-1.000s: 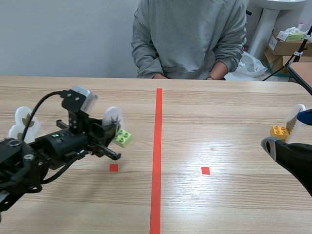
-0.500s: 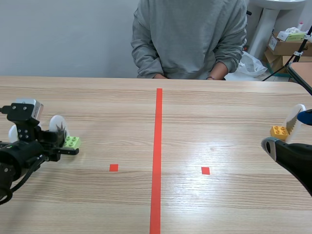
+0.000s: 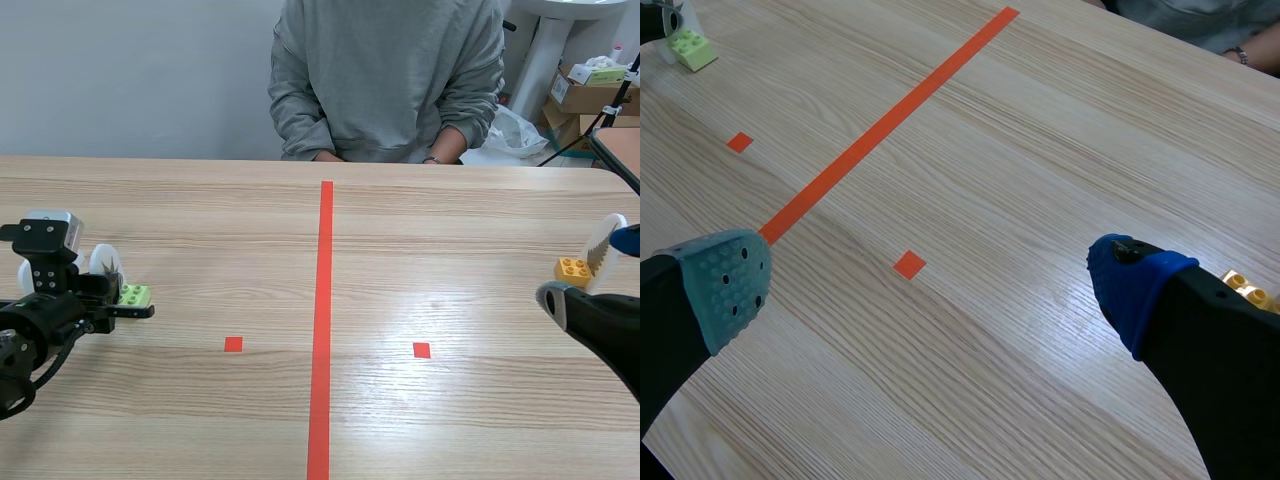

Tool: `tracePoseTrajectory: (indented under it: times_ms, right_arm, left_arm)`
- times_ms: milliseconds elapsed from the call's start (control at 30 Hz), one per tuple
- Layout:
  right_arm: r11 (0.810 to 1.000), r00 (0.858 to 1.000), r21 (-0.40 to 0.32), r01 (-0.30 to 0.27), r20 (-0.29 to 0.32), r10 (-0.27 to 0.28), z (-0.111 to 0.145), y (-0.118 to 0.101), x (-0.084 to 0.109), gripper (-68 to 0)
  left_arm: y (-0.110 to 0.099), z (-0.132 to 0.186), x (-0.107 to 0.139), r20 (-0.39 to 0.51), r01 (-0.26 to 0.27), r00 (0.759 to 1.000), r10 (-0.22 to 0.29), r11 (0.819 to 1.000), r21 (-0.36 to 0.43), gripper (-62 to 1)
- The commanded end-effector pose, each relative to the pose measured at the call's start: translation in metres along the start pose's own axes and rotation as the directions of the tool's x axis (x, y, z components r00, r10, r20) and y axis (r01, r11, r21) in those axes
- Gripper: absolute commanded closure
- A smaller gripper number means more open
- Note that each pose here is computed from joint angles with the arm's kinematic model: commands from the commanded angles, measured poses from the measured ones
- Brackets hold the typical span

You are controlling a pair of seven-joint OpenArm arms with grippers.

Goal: Do the leaf sorting experiment

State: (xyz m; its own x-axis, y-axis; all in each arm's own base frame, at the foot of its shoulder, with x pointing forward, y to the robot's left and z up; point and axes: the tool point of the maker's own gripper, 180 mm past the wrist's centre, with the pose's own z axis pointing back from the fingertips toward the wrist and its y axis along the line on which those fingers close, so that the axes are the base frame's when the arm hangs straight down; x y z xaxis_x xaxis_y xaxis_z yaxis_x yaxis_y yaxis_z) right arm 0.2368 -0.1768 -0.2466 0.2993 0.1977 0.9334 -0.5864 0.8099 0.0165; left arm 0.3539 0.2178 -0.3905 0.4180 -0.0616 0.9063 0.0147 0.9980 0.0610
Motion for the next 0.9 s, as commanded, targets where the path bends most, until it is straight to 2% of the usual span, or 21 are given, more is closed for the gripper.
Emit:
tracePoseTrajectory:
  times_ms: [0,300,533,600,867]
  right_arm:
    - [1.000,1.000,0.014,-0.006,0.027,0.005,-0.001,0.002,0.008,-67.9]
    - [1.000,1.000,0.014,-0.006,0.026,0.005,-0.001,0.002,0.007,-67.9]
    - [1.000,1.000,0.014,-0.006,0.026,0.005,-0.001,0.002,0.007,-67.9]
    - [1.000,1.000,0.014,-0.006,0.026,0.005,-0.001,0.002,0.007,-67.9]
    - [1.000,1.000,0.014,-0.006,0.026,0.005,-0.001,0.002,0.007,-67.9]
  left_arm:
    - [0.000,0.000,0.004,0.011,0.010,1.000,-0.010,1.000,0.003,-6.6]
    - [0.000,0.000,0.004,0.012,0.011,1.000,-0.011,1.000,0.001,-21.9]
    - [-0.001,0.000,0.005,0.019,0.005,1.000,-0.005,1.000,0.001,-42.3]
    - [-0.001,0.000,0.006,0.020,-0.001,1.000,0.001,1.000,0.001,-46.3]
    - [-0.003,0.001,0.020,0.053,0.000,0.999,0.000,1.000,-0.004,-46.9]
